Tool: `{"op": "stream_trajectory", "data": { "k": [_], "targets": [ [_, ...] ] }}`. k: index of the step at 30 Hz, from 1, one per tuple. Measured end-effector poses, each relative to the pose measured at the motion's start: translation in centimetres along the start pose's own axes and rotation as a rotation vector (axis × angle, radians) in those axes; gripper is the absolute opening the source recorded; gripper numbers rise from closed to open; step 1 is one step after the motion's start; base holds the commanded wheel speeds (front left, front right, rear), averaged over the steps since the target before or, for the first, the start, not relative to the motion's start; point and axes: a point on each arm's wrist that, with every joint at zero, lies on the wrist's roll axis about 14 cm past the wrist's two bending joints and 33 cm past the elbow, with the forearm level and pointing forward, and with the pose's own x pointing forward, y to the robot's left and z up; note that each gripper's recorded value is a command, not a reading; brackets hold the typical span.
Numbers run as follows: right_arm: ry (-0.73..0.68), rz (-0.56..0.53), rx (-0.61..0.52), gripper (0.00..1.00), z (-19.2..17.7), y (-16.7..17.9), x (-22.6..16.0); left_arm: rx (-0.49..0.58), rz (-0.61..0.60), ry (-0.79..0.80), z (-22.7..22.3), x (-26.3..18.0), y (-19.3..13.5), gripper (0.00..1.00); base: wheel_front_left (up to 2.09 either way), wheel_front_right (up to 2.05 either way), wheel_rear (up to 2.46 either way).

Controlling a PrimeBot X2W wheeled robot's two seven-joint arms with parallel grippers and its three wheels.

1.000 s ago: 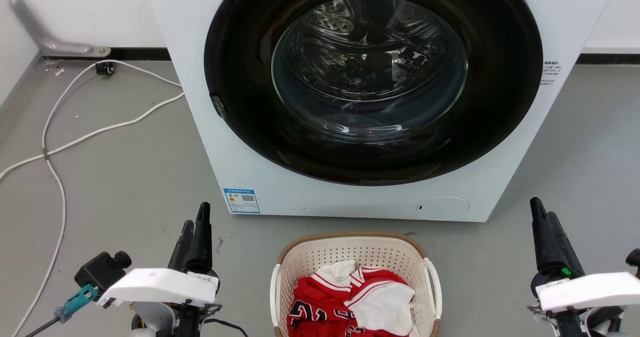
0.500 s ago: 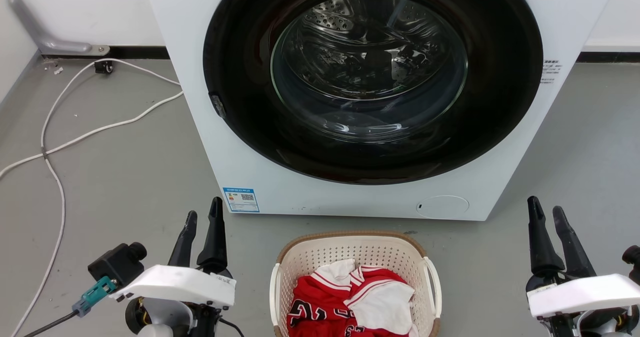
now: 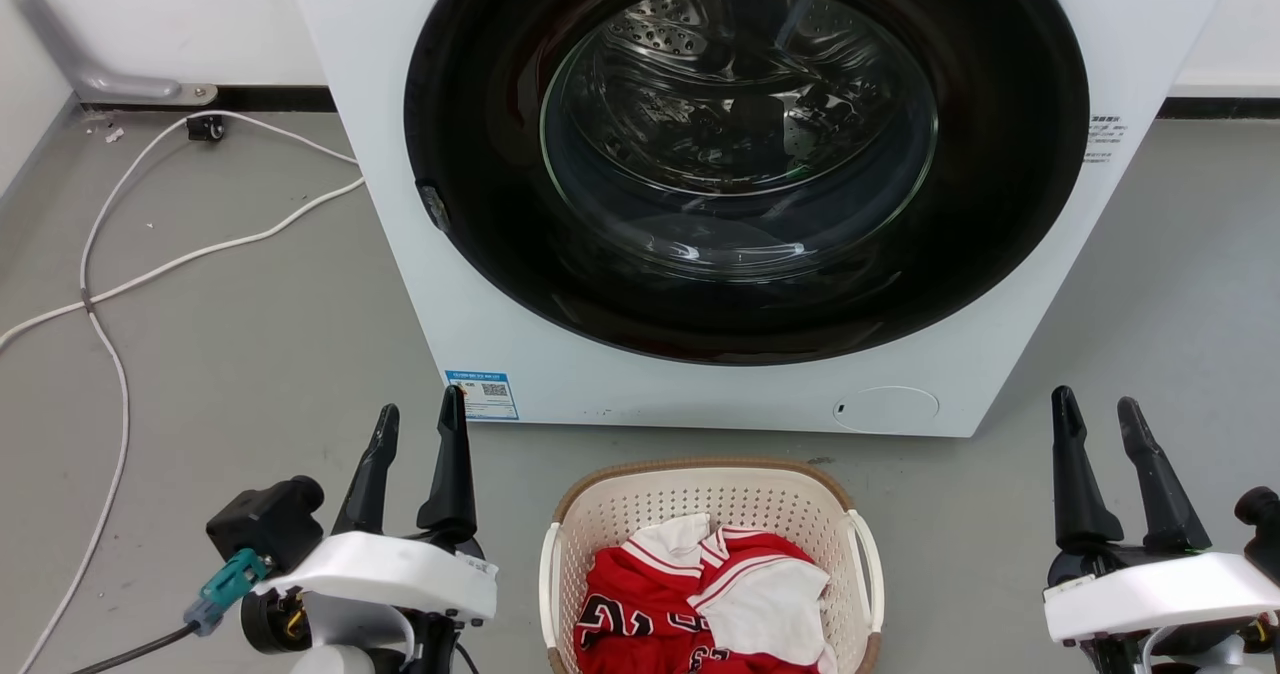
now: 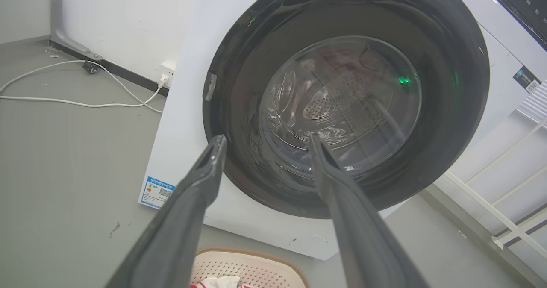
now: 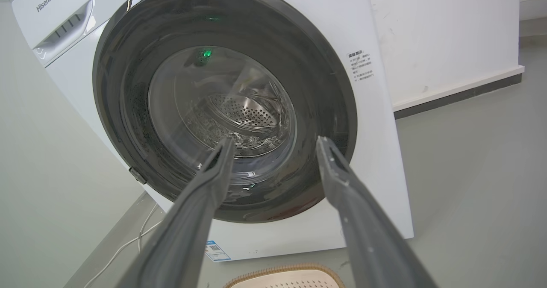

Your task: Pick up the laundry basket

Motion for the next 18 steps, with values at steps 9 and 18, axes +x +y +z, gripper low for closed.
{"op": "stream_trajectory", "data": {
  "k": [9,18],
  "targets": [
    [-0.009,0.027,-0.108,1.0,0.1,0.6,-0.2,0.113,-0.021,-0.016,0.0,0.0,-0.6,1.0,0.0,0.0,0.0],
    [-0.016,0.047,-0.215,1.0,0.1,1.0,-0.5,0.208,-0.04,-0.028,-0.1,-0.2,-1.1,1.0,0.0,0.0,0.0]
  ]
}}
